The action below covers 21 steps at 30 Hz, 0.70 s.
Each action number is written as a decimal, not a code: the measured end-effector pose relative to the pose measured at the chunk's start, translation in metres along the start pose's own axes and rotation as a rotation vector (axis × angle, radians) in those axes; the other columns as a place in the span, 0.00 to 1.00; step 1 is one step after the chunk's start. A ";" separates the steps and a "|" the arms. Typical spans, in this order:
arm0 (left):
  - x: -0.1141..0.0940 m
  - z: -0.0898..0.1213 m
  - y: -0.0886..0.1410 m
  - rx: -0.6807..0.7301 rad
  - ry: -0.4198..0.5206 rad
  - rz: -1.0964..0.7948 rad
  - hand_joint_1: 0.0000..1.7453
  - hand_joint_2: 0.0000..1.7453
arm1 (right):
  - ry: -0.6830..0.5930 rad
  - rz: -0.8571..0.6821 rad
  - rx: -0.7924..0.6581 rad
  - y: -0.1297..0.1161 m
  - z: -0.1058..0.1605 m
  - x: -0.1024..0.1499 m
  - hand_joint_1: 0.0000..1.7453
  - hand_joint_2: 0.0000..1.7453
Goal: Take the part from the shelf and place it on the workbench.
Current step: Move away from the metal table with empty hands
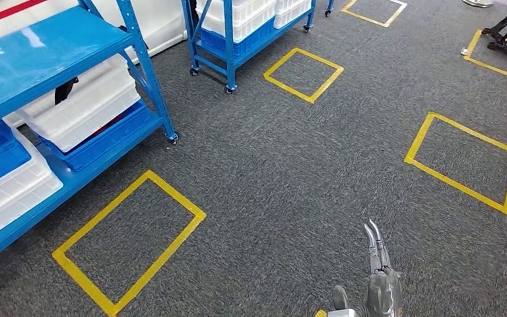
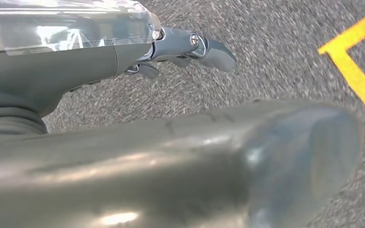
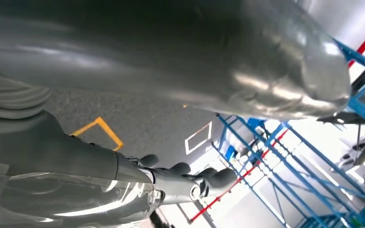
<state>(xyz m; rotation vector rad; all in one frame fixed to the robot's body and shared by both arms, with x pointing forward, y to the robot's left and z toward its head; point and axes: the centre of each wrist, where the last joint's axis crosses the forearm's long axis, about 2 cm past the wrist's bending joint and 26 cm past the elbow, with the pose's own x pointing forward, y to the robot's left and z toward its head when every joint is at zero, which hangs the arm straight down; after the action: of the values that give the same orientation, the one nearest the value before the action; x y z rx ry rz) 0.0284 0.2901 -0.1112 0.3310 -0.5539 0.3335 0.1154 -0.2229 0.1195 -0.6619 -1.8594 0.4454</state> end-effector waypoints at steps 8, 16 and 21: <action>0.001 0.000 -0.003 -0.004 0.001 0.011 0.00 0.00 | 0.005 0.007 0.003 0.000 0.001 0.000 0.00 0.00; 0.000 0.001 -0.003 -0.001 -0.002 0.023 0.00 0.00 | 0.012 0.010 -0.002 -0.001 0.002 0.001 0.00 0.00; -0.001 0.001 -0.002 -0.002 -0.001 0.025 0.00 0.00 | 0.014 0.012 0.000 0.000 0.002 0.001 0.00 0.00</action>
<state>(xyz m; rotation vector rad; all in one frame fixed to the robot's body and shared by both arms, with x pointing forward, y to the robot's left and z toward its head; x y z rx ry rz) 0.0284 0.2874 -0.1113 0.3228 -0.5594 0.3573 0.1130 -0.2225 0.1199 -0.6747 -1.8434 0.4473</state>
